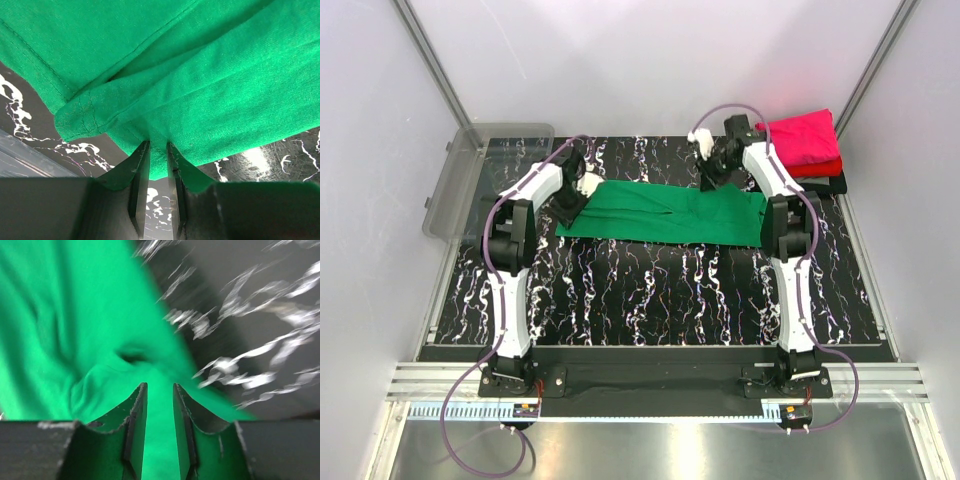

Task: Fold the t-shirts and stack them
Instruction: Fold the tshirt

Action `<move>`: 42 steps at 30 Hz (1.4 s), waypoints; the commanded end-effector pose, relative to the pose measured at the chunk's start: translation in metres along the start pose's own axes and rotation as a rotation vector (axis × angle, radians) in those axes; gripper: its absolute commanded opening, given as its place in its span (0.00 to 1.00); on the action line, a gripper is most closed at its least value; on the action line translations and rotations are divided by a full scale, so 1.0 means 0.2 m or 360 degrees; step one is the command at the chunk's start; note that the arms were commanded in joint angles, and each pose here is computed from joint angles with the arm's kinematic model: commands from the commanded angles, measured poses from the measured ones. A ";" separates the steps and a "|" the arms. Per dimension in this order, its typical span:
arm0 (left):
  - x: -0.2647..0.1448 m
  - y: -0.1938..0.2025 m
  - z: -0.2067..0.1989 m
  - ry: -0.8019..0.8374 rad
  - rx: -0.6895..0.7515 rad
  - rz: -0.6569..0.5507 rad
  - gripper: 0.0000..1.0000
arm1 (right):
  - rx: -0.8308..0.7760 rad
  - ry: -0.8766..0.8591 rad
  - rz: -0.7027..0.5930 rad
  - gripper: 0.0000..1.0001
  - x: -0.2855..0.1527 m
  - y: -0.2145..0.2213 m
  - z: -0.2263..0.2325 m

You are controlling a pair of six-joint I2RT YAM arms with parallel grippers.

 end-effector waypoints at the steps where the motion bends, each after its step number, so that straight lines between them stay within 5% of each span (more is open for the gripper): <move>1: -0.10 -0.05 0.03 -0.0063 -0.0020 -0.0102 0.24 | 0.0043 0.0141 -0.0270 0.34 -0.12 -0.29 -0.10; 7: -0.23 -0.16 0.14 -0.0214 0.0036 -0.0215 0.27 | -0.0021 0.0202 -0.0325 0.37 -0.21 -0.36 -0.10; 22: -0.16 -0.27 0.24 -0.0295 0.0058 -0.0216 0.26 | 0.0024 0.0091 -0.0221 0.42 -0.33 -0.24 0.10; 27: -0.28 -0.29 0.18 -0.0242 0.0082 -0.0309 0.22 | 0.0018 0.0080 -0.0211 0.42 -0.38 -0.22 0.16; 42: -0.18 -0.35 -0.14 0.0068 0.0240 -0.0287 0.17 | 0.0141 -0.0083 0.0129 0.42 -0.21 0.25 0.34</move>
Point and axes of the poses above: each gripper's point midway between its finger pads, its own x axis out along the fingers, its own z axis along the line the jaws close on, y = z × x, the point moved 4 cm from there along -x, back along the fingers, and after that the axes turned 2 degrees about x, right-handed, at the moved point
